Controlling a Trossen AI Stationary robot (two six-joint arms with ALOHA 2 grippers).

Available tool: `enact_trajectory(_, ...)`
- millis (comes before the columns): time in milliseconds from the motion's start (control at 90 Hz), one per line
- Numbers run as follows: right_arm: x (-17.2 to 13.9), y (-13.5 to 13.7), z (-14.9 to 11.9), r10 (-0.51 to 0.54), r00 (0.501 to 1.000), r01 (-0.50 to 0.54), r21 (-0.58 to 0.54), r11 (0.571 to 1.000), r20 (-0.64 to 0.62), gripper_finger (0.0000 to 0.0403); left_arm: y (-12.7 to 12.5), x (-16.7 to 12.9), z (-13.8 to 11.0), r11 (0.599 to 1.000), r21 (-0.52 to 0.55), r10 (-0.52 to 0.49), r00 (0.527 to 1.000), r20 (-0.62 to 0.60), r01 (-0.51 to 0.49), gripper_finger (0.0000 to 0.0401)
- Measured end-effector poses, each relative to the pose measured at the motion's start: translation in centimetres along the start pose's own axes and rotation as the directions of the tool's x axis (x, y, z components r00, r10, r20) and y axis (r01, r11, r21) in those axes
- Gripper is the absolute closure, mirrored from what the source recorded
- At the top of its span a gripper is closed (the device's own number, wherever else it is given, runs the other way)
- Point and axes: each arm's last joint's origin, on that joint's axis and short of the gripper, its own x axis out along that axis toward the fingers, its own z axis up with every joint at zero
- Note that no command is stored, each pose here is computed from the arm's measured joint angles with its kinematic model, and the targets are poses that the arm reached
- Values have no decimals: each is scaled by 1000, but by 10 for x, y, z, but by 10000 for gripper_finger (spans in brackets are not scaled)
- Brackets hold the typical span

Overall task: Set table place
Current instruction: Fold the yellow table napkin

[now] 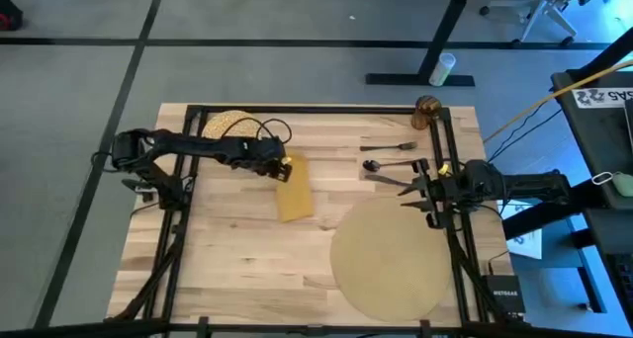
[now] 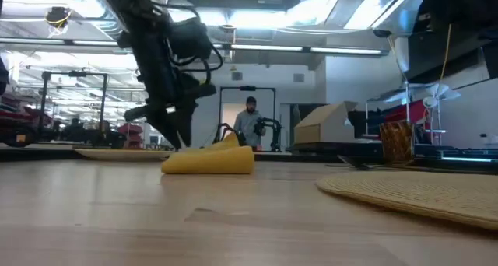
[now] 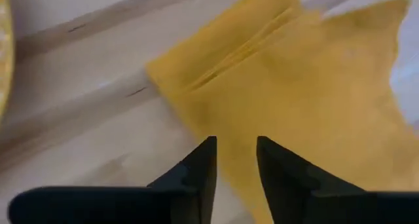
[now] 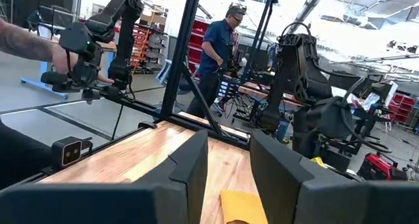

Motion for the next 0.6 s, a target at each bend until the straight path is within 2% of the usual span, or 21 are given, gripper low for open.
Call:
enact_trajectory(211,0,0,0,0,1000,0,0,1000,0,304,13,2,8,998,-40,46,999,-8,-47,271)
enact_trajectory(600,0,0,0,0,1000,0,0,1000,0,303,13,4,11,999,-34,32,999,6,-31,256)
